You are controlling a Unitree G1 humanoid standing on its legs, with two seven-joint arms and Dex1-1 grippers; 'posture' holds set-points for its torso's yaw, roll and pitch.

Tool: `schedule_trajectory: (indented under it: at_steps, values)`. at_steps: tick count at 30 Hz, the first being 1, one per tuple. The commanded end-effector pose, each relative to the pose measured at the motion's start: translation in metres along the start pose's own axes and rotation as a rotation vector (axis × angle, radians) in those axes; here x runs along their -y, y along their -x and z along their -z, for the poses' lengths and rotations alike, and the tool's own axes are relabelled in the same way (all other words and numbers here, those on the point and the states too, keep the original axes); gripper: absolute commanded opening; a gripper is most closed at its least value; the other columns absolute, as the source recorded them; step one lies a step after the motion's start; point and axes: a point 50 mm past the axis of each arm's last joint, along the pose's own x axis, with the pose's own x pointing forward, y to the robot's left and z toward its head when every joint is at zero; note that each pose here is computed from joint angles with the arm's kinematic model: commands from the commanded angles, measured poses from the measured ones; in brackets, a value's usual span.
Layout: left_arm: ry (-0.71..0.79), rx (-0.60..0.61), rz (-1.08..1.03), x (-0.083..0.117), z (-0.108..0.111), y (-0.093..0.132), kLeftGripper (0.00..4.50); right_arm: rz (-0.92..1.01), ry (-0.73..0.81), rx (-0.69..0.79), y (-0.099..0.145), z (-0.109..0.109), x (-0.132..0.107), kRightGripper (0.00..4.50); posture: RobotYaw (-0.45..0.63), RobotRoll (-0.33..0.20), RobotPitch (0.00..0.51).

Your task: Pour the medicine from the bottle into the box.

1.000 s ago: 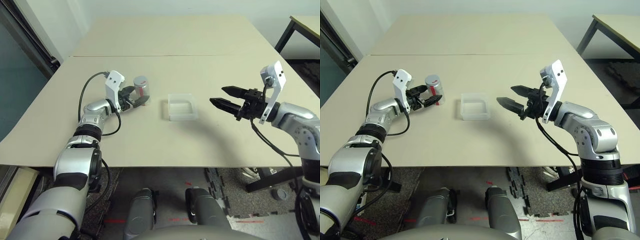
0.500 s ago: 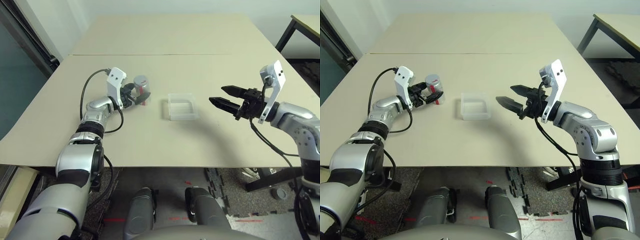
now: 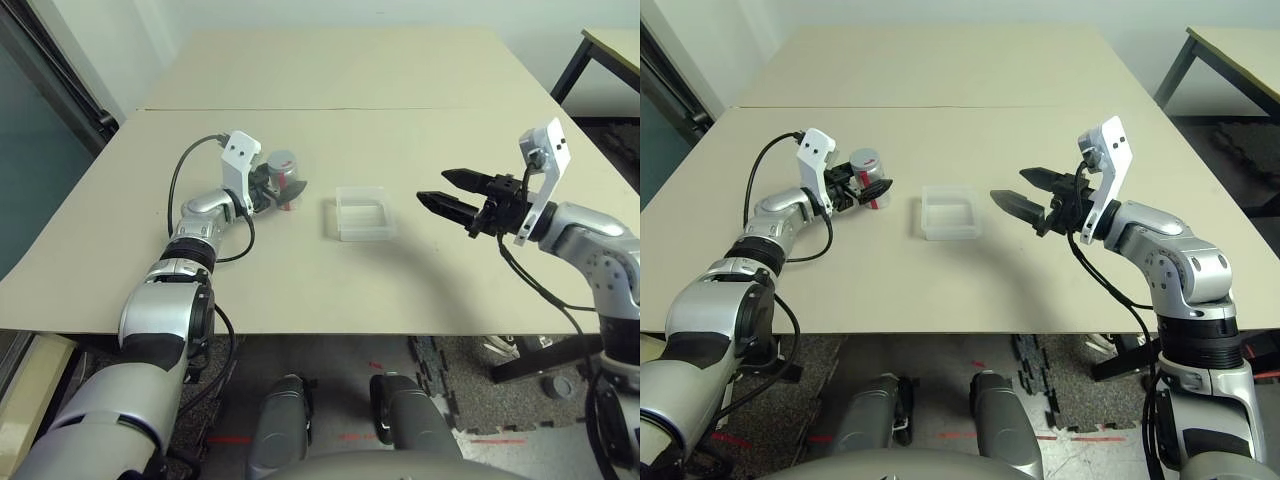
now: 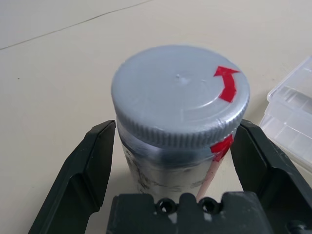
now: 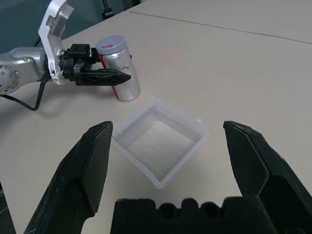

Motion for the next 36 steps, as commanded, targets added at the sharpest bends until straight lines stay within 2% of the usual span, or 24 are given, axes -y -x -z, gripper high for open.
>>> schedule_trajectory:
  at_steps: [1,25,36]
  values:
    - [-0.002,-0.024,0.004,0.002,0.004,-0.002,4.46,0.007,0.005,0.027,0.002,-0.005,0.001,4.50,-0.13,0.000,0.107]
    - [0.022,-0.081,-0.027,0.004,0.022,0.001,4.46,0.004,0.002,0.036,0.001,-0.006,-0.001,4.50,-0.14,0.000,0.113]
    - [0.026,-0.086,-0.038,0.005,0.023,0.000,4.46,0.008,0.002,0.037,0.001,-0.006,-0.002,4.50,-0.14,0.000,0.107]
